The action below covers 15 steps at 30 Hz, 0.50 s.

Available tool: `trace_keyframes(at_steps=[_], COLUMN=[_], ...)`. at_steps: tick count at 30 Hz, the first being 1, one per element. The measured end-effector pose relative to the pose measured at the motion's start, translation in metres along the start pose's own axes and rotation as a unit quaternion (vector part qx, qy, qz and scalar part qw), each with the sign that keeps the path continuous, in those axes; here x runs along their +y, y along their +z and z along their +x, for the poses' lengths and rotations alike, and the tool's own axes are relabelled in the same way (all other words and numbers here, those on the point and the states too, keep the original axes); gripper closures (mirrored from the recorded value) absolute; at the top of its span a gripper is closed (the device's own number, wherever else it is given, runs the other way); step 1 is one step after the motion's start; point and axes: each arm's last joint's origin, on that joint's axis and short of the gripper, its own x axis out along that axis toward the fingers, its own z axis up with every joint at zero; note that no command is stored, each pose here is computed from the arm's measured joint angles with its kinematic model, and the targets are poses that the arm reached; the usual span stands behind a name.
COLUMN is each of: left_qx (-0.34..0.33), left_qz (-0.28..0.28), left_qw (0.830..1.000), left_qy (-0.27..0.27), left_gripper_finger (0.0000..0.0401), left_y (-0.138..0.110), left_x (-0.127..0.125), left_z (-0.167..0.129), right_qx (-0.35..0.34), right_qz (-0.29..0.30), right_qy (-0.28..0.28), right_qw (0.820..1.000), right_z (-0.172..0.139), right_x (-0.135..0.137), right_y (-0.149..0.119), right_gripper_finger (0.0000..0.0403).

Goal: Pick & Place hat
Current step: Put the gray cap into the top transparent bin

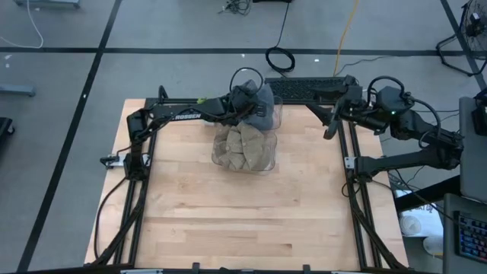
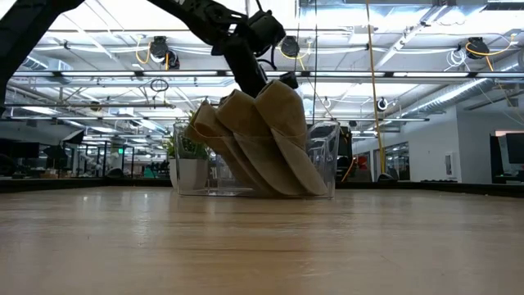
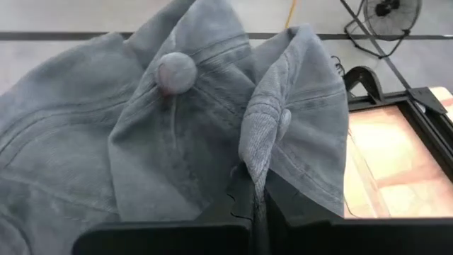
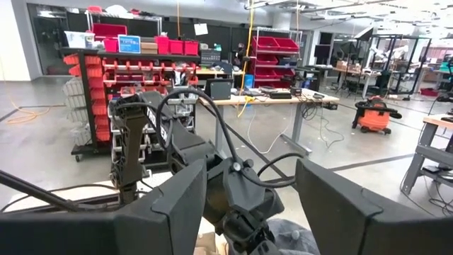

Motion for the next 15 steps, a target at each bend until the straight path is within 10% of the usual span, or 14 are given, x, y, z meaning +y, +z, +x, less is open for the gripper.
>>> trace_keyframes(at_steps=[15], left_qx=[-0.03], left_qz=[0.019], left_qw=[0.998], left_qy=[-0.049], left_gripper_finger=[0.0382], left_y=[0.012], left_x=[-0.007], left_z=[-0.005], right_qx=[0.003], right_qz=[0.0], right_qy=[0.0], right_qw=[1.0], right_z=[0.0], right_x=[0.0], right_y=[-0.001], right_gripper_finger=[0.0197])
